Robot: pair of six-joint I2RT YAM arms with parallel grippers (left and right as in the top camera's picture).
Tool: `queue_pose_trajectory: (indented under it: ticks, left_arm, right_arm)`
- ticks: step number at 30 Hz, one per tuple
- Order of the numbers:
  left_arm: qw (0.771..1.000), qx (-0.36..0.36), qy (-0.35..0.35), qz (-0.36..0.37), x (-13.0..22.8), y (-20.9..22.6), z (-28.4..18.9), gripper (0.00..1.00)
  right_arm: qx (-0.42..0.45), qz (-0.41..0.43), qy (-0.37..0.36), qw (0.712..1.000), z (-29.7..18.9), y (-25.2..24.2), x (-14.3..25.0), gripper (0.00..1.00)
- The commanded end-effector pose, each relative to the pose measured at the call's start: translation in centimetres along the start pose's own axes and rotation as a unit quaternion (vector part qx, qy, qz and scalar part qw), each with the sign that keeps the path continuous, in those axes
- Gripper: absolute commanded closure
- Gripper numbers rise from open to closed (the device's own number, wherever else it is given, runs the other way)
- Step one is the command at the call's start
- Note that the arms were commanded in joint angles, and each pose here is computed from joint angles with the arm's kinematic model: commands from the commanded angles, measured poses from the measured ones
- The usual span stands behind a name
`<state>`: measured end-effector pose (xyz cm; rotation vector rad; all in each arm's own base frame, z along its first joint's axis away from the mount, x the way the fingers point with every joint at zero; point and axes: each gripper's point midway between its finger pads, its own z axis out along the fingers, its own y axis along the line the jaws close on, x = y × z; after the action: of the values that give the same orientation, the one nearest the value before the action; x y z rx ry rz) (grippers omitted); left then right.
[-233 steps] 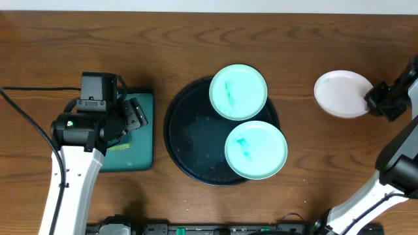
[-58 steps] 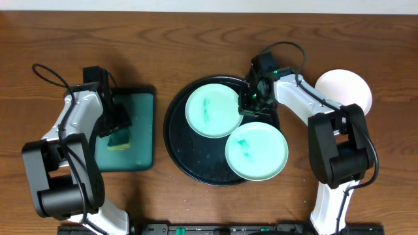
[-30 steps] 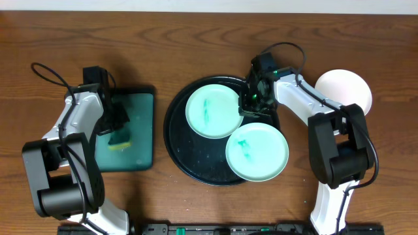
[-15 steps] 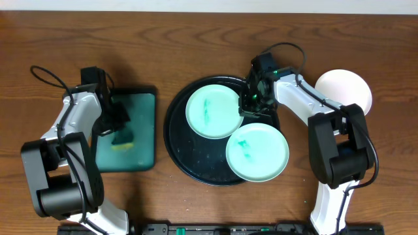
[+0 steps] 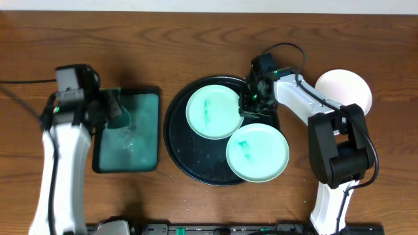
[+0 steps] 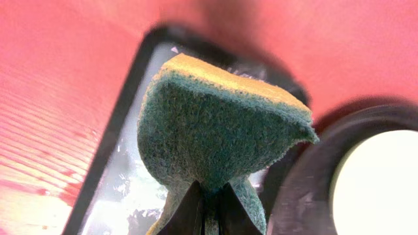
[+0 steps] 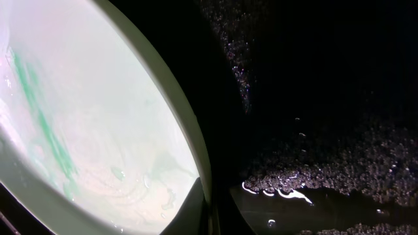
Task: Clean dirty plates on tray and stack at the side
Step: 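Lift the sponge with the left gripper and carry it to the green plate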
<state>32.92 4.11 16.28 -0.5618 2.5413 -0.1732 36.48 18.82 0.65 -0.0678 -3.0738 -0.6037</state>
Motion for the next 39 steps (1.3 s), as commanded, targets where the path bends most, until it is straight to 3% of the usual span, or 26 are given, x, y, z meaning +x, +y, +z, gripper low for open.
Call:
queue_pose_trajectory:
  ticks: [1, 8, 20, 39]
  left_arm:
    - [0.999, 0.013, -0.050, 0.018, -1.2, -0.6, -3.1, 0.93]
    - [0.993, 0.020, -0.101, 0.062, -2.1, -1.1, -5.9, 0.93]
    - [0.983, 0.034, -0.126, 0.126, -2.9, -2.9, -6.2, 0.93]
    - [0.982, 0.028, -0.127, 0.135, -2.8, -3.3, -6.1, 0.93]
  right_arm:
    - [0.003, -0.007, 0.003, 1.000, 0.1, -0.1, 0.3, 0.99]
    - [0.003, -0.008, 0.003, 1.000, 0.1, -0.1, 0.3, 0.99]
    - [0.004, -0.006, 0.007, 1.000, 0.1, -0.2, 0.5, 0.99]
    - [0.004, -0.007, 0.007, 1.000, 0.1, -0.2, 0.5, 0.99]
